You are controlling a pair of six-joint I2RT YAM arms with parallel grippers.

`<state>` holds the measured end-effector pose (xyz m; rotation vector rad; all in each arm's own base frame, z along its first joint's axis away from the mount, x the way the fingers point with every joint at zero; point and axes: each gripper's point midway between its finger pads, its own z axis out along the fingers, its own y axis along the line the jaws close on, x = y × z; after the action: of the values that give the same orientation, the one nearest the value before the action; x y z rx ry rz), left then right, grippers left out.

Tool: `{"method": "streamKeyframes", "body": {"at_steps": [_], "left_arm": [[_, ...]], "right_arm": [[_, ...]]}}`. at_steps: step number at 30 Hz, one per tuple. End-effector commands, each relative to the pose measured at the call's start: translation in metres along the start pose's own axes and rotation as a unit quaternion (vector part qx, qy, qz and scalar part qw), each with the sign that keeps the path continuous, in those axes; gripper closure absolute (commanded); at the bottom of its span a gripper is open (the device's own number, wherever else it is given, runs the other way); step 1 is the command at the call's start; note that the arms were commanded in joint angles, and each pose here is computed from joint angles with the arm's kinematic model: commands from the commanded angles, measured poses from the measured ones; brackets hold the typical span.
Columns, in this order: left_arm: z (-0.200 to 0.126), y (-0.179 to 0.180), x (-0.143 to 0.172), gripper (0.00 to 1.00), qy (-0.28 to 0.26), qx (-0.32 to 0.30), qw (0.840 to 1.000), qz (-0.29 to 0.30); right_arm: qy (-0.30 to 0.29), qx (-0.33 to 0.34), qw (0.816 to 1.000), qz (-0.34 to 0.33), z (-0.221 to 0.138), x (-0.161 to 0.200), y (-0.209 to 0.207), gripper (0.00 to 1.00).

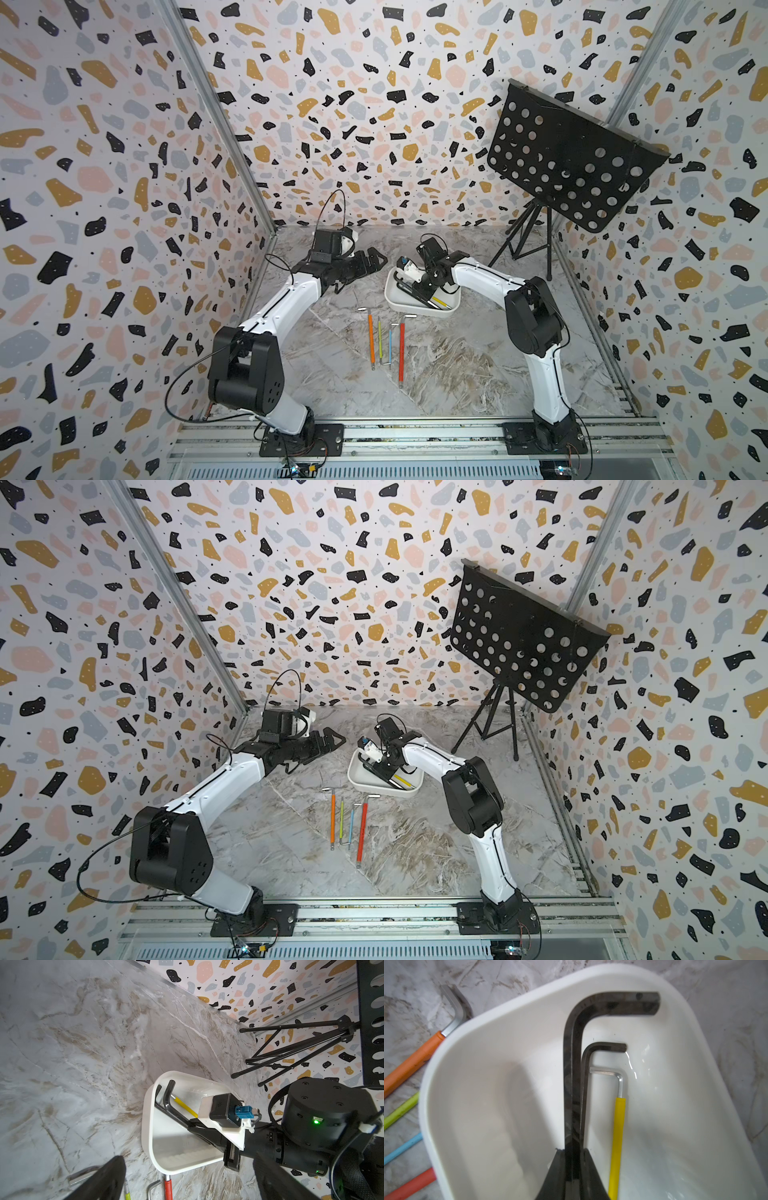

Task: Put the hex key on the desktop into the storage box
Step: Place the Allen key in the storage box.

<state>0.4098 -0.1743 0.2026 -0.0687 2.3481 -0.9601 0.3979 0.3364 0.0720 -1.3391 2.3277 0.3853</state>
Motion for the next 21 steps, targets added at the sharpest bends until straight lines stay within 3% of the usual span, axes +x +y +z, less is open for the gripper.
{"method": "streamKeyframes", "body": {"at_steps": [1,9,21], "left_arm": [[-0.004,-0.009,-0.008,0.00,-0.016,0.016,1.000,0.011],[-0.004,-0.007,-0.007,0.00,-0.016,0.013,1.000,0.013],[-0.012,-0.015,-0.004,0.00,-0.024,0.014,0.999,0.031]], "right_arm": [[-0.022,-0.001,1.000,0.004,-0.026,-0.013,0.003,0.77],[-0.034,0.021,0.999,0.012,-0.042,-0.020,-0.001,0.68],[-0.100,0.083,0.986,0.107,-0.133,-0.025,0.001,0.65]]}}
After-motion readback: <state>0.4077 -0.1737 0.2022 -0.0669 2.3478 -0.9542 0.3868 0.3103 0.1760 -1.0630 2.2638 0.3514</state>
